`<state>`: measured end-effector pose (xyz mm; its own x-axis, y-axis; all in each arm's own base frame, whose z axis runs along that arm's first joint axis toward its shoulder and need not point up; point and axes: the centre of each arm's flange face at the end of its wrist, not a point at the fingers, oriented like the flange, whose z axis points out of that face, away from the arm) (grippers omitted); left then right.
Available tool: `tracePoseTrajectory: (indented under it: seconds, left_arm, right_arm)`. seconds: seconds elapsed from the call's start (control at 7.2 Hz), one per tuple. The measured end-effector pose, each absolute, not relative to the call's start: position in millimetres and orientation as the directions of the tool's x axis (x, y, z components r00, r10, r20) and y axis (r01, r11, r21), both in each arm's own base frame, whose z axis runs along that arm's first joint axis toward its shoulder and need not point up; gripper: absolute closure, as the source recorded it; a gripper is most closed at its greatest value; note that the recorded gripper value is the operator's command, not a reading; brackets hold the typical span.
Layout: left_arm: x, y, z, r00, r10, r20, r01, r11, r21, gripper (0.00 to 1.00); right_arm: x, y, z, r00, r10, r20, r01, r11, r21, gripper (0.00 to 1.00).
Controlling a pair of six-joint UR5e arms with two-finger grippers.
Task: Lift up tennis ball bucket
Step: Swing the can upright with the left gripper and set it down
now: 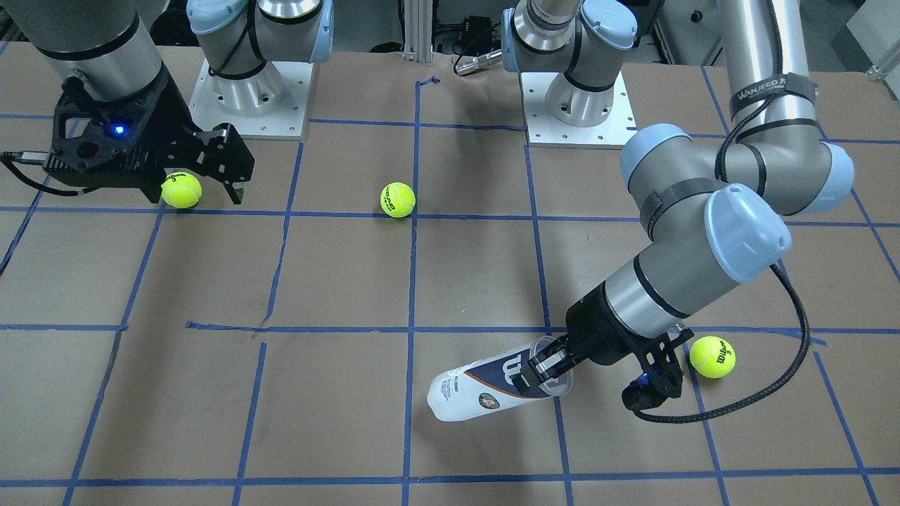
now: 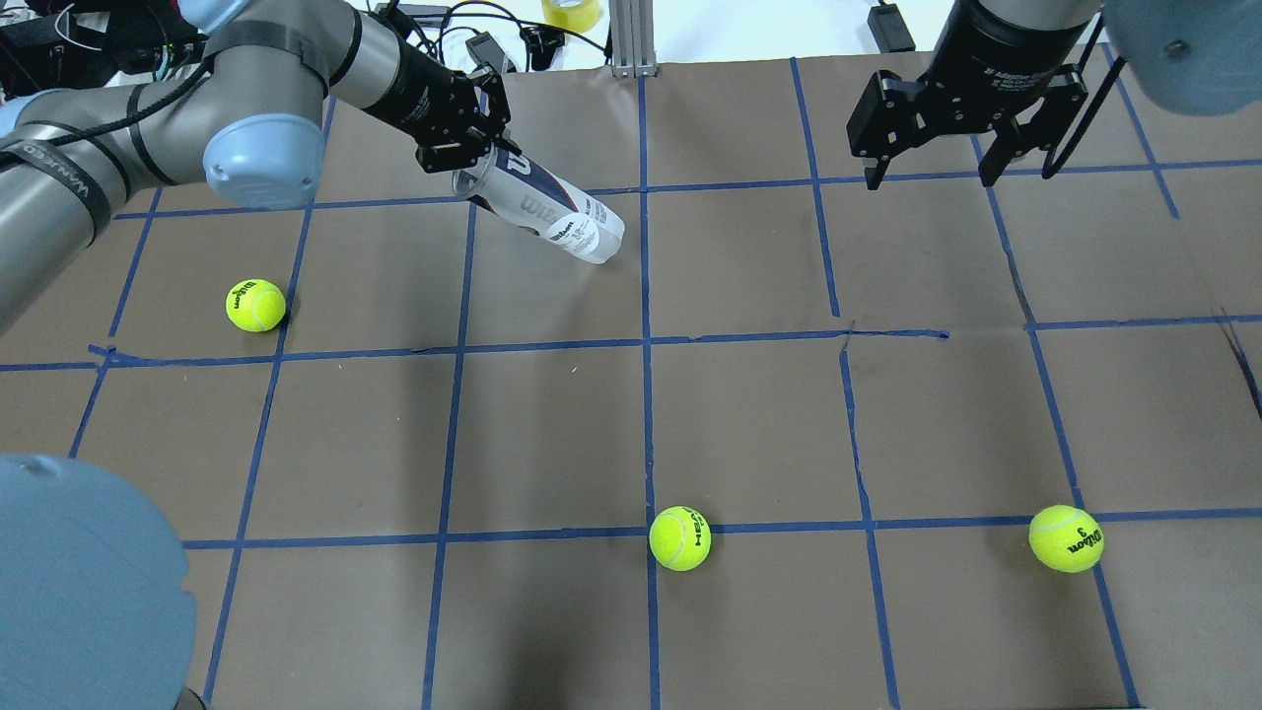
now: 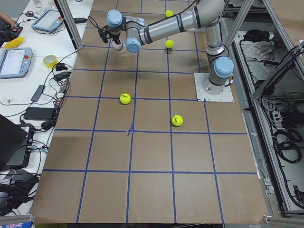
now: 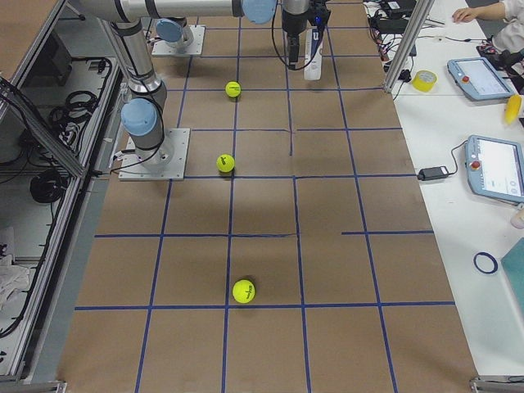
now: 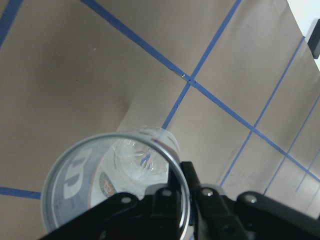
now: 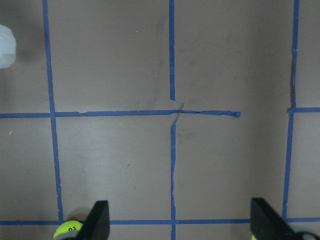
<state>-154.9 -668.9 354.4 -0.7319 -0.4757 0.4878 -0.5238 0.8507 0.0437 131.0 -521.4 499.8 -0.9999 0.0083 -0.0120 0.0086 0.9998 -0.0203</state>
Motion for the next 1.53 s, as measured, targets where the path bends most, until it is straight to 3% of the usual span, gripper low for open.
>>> tracePoseTrajectory:
  seconds: [0.42,0.83,1.25,1.39,1.53]
  left_arm:
    - [-173,-669,379,-0.943,-0.220,0.248,-0.271,0.943,-0.193,1.00]
    - [-226,-650,370,-0.994,0.101,0.048,0.089,0.976,-0.196,1.00]
    - [-248,-642,362,-0.985,0.173,0.027,0.165,0.968,-0.186,1.00]
    - [-250,-641,359,-0.984,0.176,0.029,0.168,0.969,-0.178,0.89]
    - [-251,-641,356,-0.984,0.175,0.030,0.168,0.971,-0.171,0.69]
  right_arm:
    - [131,-521,500,-1.000,0.005,-0.011,0.005,1.000,-0.019,0.00]
    - [131,-521,499,-1.000,0.004,-0.011,0.005,1.000,-0.018,0.00]
    - [131,-521,497,-1.000,0.005,-0.011,0.005,1.000,-0.013,0.00]
    - [131,-521,496,-1.000,0.005,-0.011,0.005,1.000,-0.010,0.00]
    - [131,-521,495,-1.000,0.006,-0.011,0.006,1.000,-0.009,0.00]
